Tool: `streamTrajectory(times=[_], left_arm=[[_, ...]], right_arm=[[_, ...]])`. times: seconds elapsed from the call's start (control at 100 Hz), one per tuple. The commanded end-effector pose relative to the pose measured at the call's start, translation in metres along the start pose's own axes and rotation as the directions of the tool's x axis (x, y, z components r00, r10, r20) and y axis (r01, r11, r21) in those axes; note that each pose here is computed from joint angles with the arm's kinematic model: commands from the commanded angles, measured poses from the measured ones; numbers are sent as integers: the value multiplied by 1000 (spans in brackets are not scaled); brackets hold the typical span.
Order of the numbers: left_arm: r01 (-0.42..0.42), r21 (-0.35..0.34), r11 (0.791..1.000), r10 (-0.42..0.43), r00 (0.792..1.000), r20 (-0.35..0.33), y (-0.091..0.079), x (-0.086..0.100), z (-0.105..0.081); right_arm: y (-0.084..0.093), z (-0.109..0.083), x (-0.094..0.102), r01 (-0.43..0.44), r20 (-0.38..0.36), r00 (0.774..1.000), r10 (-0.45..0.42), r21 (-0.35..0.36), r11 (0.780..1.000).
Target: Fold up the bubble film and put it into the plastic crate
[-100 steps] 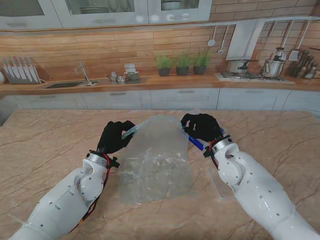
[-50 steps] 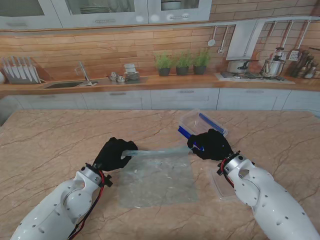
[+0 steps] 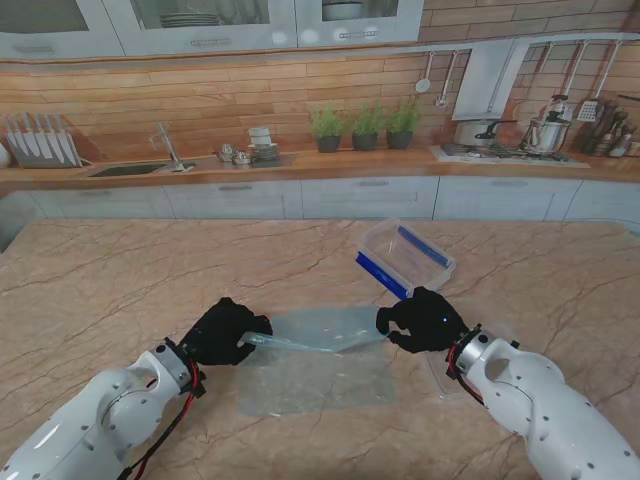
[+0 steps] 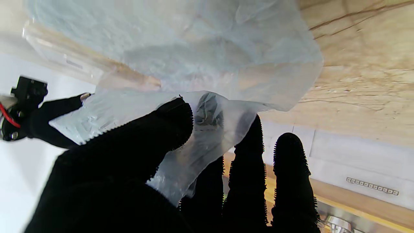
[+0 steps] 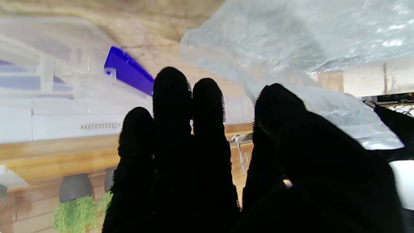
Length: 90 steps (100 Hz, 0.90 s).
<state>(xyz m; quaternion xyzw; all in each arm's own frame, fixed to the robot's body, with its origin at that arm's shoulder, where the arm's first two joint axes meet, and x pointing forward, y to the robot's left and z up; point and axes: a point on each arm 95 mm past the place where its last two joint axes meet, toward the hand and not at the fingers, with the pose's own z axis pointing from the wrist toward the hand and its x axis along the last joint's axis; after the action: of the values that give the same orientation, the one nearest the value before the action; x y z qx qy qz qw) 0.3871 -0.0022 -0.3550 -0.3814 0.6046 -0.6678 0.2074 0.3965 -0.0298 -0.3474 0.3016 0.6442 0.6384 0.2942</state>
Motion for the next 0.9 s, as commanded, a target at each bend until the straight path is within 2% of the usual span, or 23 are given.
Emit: streamTrajectory(times=[0.0, 0.2, 0.46, 0.61, 0.89], left_arm=[[-18, -35, 999, 18, 1000, 5, 4, 0, -5], [3, -142, 990, 1, 1000, 30, 13, 0, -5], [-2, -227, 974, 8, 1000, 26, 22, 0, -3], [6, -249, 968, 0, 1000, 26, 24, 1, -4], [-28, -281, 959, 29, 1000, 1, 24, 3, -6]], right_arm=[[-8, -4, 7, 2, -23, 1000, -1, 34, 999], [-19, -4, 14, 14, -54, 998, -10, 74, 997], [-29, -3, 20, 18, -64, 998, -12, 99, 995], [-25, -9, 21, 30, -59, 998, -25, 88, 996], [-13, -25, 22, 66, -52, 997, -63, 58, 996]])
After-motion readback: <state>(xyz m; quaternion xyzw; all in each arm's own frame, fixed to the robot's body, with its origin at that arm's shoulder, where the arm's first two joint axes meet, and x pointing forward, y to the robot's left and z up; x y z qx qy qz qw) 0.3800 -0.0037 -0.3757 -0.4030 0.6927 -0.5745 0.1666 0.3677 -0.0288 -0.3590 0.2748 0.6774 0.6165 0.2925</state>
